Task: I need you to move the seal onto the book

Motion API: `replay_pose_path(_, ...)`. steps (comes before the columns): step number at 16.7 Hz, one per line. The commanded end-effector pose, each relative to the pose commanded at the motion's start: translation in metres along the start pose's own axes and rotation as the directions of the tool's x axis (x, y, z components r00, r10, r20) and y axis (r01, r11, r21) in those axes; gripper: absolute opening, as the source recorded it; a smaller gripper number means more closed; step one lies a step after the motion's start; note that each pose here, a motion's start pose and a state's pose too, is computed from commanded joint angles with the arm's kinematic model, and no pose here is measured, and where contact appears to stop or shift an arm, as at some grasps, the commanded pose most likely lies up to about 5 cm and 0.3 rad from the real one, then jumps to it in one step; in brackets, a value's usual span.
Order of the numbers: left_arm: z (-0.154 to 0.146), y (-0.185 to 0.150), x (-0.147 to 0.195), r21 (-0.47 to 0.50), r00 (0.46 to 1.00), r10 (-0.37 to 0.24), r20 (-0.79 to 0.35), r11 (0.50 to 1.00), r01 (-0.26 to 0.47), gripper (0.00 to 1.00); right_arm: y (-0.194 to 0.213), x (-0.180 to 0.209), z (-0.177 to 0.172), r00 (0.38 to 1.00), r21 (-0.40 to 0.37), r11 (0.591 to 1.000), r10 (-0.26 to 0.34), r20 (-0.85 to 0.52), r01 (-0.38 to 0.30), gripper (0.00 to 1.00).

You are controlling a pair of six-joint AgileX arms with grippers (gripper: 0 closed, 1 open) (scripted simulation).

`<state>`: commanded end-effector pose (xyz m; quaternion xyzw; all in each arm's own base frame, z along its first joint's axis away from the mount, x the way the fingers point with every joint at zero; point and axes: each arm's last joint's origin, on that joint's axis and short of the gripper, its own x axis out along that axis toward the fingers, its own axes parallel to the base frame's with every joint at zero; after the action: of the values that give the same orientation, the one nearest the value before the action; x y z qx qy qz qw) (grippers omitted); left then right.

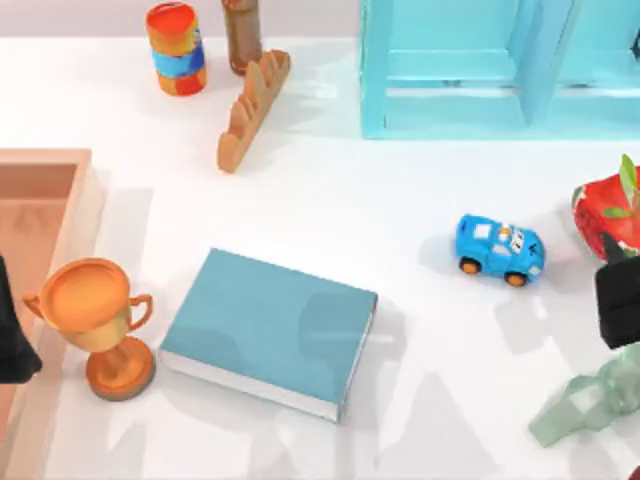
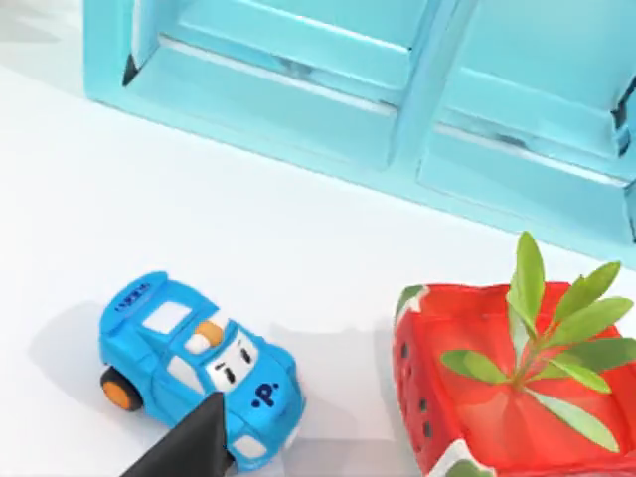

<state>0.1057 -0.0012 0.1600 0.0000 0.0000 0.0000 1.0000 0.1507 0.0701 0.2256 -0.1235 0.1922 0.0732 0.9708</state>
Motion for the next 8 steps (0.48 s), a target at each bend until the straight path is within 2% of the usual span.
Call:
replay_pose_path(2,0.000,0.000,0.000,0.000,1.000,0.000,0.000,1.000,0.000,1.00,-0.023,-0.014,-0.024,0.994,0.115,0.993,-0.042,0.099,0.030,1.00)
replay_pose_path(4,0.000,0.000,0.000,0.000,1.000,0.000,0.000,1.000,0.000,1.00,-0.035,-0.023,-0.047,0.977,0.191,0.980,-0.091,0.191,0.054,1.00)
replay_pose_path(8,0.000,0.000,0.000,0.000,1.000,0.000,0.000,1.000,0.000,1.00,-0.045,-0.024,-0.083,0.935,0.259,0.962,-0.172,0.311,0.091,1.00)
